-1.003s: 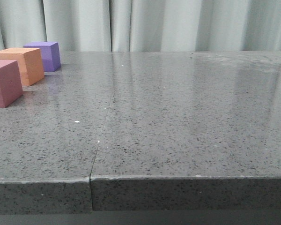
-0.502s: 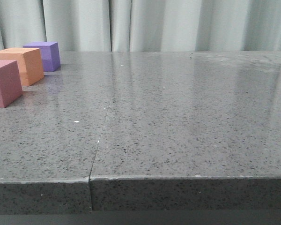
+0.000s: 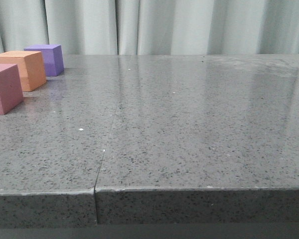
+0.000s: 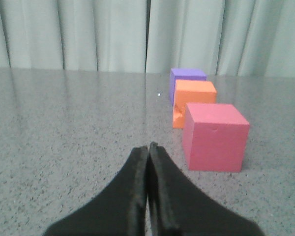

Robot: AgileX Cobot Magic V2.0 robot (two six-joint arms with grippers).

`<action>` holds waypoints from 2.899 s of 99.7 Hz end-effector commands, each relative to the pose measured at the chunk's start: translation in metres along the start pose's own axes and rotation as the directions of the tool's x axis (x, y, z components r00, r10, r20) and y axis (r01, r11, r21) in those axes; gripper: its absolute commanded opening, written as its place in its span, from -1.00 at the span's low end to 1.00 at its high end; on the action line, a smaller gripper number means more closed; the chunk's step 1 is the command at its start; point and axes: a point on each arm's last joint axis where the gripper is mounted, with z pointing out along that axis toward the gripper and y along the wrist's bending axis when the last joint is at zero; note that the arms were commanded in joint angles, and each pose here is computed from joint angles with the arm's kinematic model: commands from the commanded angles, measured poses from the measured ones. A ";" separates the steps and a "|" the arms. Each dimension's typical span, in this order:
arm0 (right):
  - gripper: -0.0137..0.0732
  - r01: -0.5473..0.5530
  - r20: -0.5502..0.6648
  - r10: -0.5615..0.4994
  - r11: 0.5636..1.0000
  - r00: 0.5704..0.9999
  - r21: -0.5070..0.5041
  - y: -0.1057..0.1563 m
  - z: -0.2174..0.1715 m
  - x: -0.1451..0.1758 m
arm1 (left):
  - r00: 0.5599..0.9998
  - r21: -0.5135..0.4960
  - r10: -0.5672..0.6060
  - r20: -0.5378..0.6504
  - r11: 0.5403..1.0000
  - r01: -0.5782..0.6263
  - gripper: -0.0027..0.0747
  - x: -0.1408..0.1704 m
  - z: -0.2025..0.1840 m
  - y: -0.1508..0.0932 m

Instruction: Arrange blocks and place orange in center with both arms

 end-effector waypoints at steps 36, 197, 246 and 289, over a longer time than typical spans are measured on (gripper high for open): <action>-0.84 0.027 0.100 -0.023 0.999 0.995 -0.031 0.005 -0.002 -0.015 | 0.995 0.005 -0.006 0.096 1.000 0.005 -0.98 0.002 -0.001 0.000; -0.84 0.123 0.193 -0.219 0.902 0.956 0.414 -0.040 0.008 0.039 | 0.995 0.005 -0.006 0.096 1.000 0.005 -0.98 0.002 -0.001 0.000; -0.84 0.109 0.228 -0.231 0.888 0.946 0.447 -0.042 -0.003 0.060 | 0.995 0.005 -0.006 0.096 1.000 0.005 -0.98 0.002 -0.001 0.000; -0.84 0.108 0.198 -0.219 0.884 0.956 0.455 -0.042 -0.006 0.065 | 0.995 0.005 -0.006 0.096 1.000 0.005 -0.98 0.002 -0.001 0.000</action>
